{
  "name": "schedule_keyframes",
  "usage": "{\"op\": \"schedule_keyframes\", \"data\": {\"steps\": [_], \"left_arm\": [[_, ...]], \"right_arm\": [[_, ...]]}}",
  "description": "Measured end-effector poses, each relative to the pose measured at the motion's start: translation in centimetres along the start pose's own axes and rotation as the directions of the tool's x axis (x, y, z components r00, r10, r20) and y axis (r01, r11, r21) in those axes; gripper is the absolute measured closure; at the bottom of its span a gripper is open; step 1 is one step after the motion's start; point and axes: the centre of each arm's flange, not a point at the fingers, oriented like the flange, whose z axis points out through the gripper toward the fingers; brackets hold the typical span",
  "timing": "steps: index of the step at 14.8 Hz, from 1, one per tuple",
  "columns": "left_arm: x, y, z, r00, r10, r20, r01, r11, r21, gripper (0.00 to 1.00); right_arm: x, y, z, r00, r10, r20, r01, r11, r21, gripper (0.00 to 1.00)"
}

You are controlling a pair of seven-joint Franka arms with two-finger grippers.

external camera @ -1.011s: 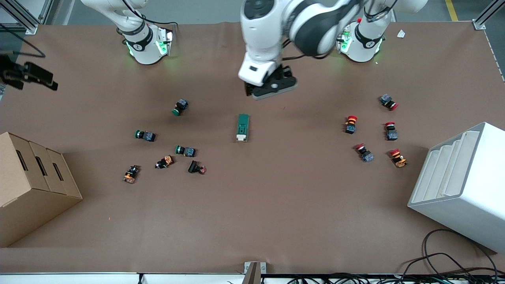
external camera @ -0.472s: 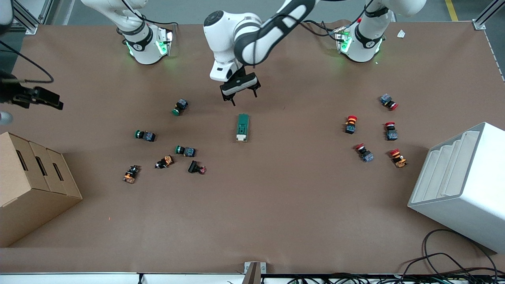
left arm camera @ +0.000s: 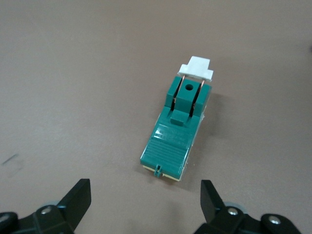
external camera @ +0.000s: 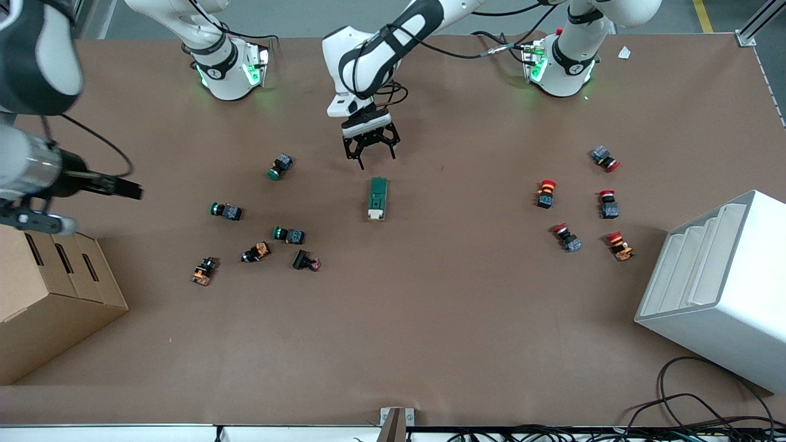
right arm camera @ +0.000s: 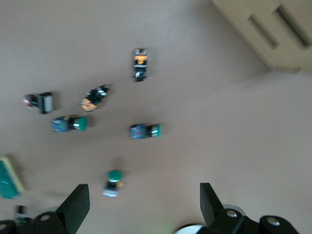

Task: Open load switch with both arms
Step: 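Reach the right gripper down to the switch's white lever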

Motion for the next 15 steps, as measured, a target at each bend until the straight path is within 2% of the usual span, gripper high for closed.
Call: {"op": "schedule_keyframes", "data": {"steps": [3, 6, 10, 15], "left_arm": [[-2.5, -2.1, 1.3, 0.993, -0.007, -0.121, -0.004, 0.996, -0.095, 0.00], [-3.8, -3.3, 2.5, 0.980, -0.014, -0.199, -0.025, 0.981, -0.192, 0.00], [-4.4, -3.3, 3.3, 0.962, 0.018, -0.271, -0.097, 0.954, -0.283, 0.00], [-6.0, -3.9, 5.3, 0.949, 0.078, -0.307, -0.173, 0.939, -0.298, 0.00]], "right_arm": [[-1.6, -8.6, 3.2, 0.984, 0.176, 0.020, -0.176, 0.984, 0.005, 0.00], [-3.5, -16.9, 7.8, 0.930, 0.367, 0.026, -0.367, 0.930, 0.001, 0.00], [-5.7, -25.6, 15.4, 0.803, 0.594, 0.052, -0.595, 0.804, -0.006, 0.00], [-6.9, -32.8, 23.2, 0.638, 0.770, 0.028, -0.769, 0.639, -0.033, 0.00]]}}
